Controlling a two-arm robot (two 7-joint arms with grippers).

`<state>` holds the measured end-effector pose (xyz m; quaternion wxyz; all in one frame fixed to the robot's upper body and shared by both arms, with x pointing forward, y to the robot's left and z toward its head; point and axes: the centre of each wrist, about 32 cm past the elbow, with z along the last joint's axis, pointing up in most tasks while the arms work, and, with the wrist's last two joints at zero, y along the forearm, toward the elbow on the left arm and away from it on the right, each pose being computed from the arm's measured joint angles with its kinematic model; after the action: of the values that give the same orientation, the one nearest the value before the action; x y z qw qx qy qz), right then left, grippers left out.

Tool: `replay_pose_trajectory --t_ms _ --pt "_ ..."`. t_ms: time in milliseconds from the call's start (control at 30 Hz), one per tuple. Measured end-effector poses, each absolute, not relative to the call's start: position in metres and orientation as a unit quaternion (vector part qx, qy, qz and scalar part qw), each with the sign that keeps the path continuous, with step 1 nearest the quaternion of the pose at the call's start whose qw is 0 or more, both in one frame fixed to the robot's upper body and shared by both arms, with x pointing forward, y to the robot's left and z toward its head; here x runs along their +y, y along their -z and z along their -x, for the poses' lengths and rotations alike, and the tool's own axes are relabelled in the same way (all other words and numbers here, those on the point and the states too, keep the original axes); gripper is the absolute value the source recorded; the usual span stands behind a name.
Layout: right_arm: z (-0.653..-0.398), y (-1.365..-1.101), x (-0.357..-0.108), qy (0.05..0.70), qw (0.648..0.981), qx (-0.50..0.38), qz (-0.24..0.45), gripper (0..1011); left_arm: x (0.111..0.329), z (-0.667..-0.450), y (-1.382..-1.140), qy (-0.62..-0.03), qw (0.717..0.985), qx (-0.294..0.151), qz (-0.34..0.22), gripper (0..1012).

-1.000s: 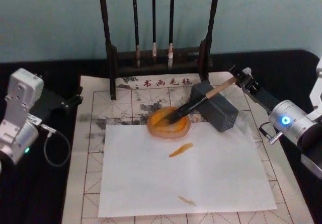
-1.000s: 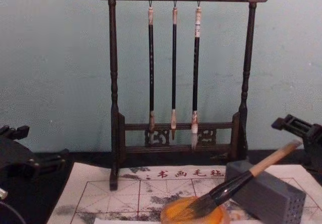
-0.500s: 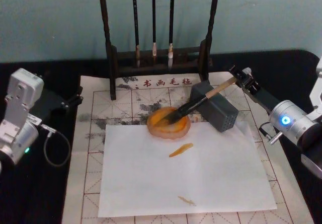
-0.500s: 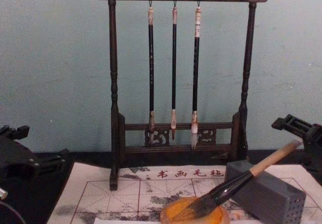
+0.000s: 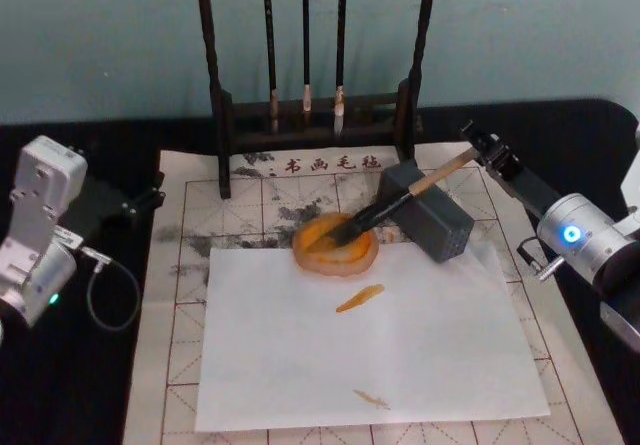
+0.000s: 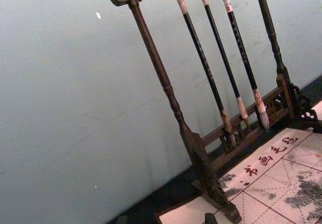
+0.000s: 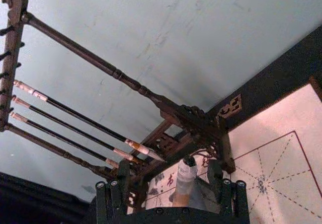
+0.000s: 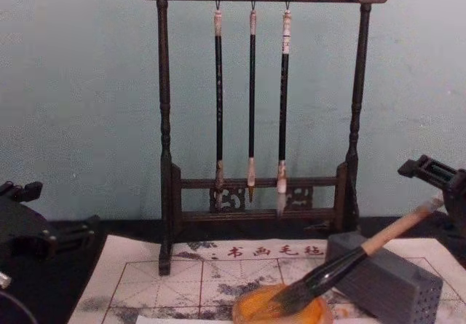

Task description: Pick up the brush from the inkstone, write on the paper, then place the brush back to its original position.

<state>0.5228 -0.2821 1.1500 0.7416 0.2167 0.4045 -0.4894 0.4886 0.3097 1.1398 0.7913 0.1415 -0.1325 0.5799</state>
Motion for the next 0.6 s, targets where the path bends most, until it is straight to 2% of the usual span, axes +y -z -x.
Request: replay_pose_trajectory --t_ms 333,600 --pt "-0.5232 -1.1535 -0.2831 0.497 0.736 0.395 -0.235 1002 0.3096 -0.4886 -1.1398 -0.580 0.791 -0.132 -0.141 1001" --pt "-0.5202 -1.1569 -0.2854 0.530 0.734 0.343 -0.250 1002 0.3097 -0.4886 -1.1398 -0.580 0.791 -0.132 -0.141 1001"
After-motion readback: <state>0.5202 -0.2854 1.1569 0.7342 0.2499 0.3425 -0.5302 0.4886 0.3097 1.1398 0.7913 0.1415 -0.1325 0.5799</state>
